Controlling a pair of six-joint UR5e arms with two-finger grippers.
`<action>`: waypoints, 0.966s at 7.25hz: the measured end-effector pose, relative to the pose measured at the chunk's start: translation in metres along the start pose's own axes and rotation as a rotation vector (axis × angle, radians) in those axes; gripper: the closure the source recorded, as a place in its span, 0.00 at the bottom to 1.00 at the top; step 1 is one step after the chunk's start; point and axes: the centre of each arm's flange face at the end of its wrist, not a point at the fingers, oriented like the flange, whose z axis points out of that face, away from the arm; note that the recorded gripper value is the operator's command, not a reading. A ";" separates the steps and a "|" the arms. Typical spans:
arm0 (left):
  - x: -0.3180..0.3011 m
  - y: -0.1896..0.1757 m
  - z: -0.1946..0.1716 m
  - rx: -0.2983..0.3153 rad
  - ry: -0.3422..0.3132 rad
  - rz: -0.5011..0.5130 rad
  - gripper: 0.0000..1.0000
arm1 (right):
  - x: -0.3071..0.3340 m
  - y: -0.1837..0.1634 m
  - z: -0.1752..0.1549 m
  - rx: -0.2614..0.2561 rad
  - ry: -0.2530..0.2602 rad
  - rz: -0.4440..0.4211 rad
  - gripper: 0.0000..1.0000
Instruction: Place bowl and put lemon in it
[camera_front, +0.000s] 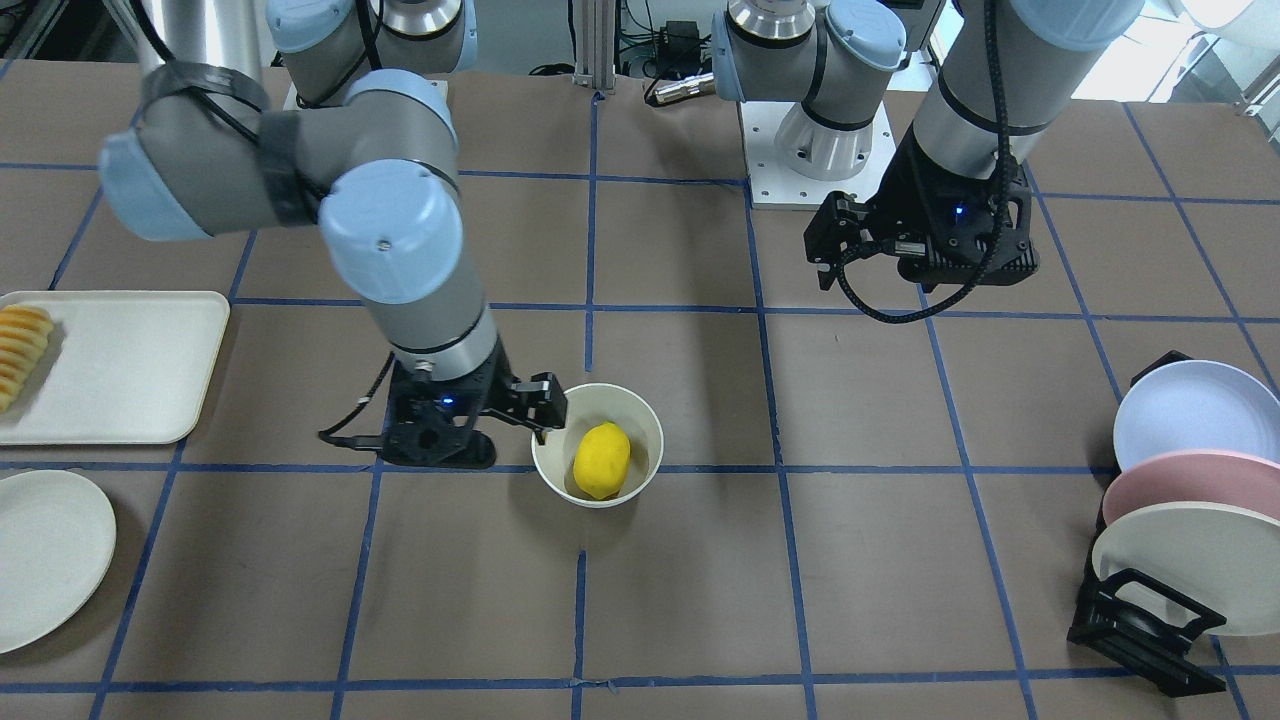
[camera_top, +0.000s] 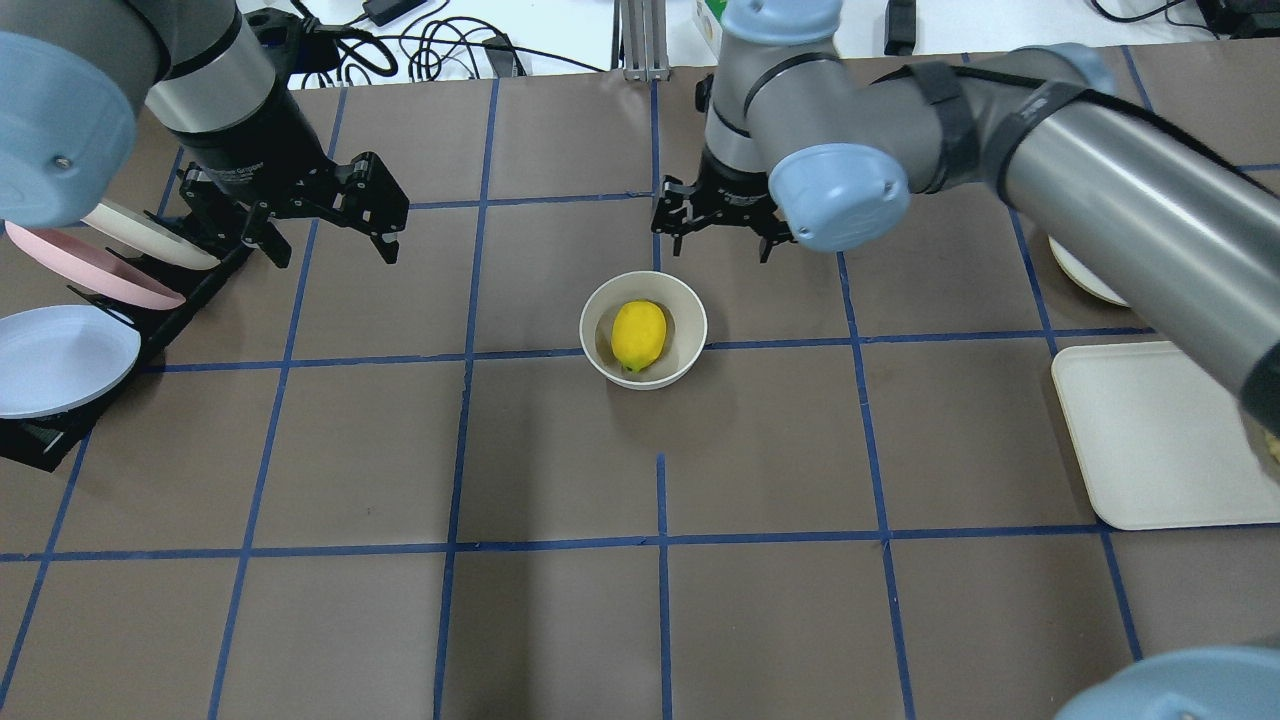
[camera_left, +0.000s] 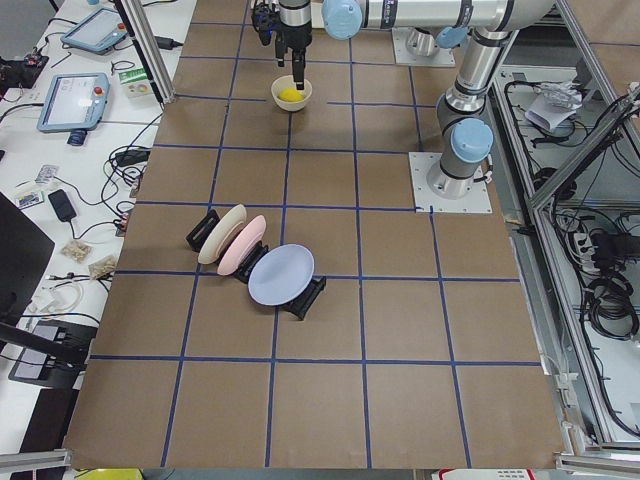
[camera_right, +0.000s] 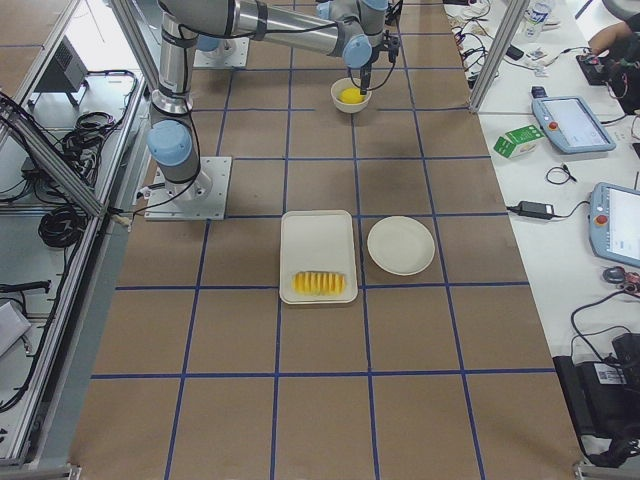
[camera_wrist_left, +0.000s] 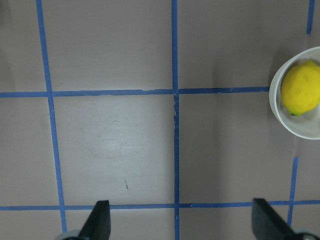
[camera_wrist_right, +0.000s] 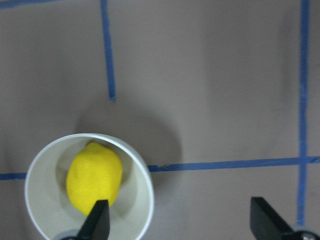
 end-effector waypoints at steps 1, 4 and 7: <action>0.001 0.001 -0.003 0.005 -0.002 0.000 0.00 | 0.044 -0.006 -0.028 0.002 0.009 0.003 0.00; 0.001 0.003 -0.009 0.015 -0.005 -0.005 0.00 | 0.107 0.040 -0.125 0.004 0.101 0.051 0.00; 0.001 0.003 -0.009 0.015 -0.002 -0.006 0.00 | 0.108 0.076 -0.153 -0.015 0.116 0.055 0.00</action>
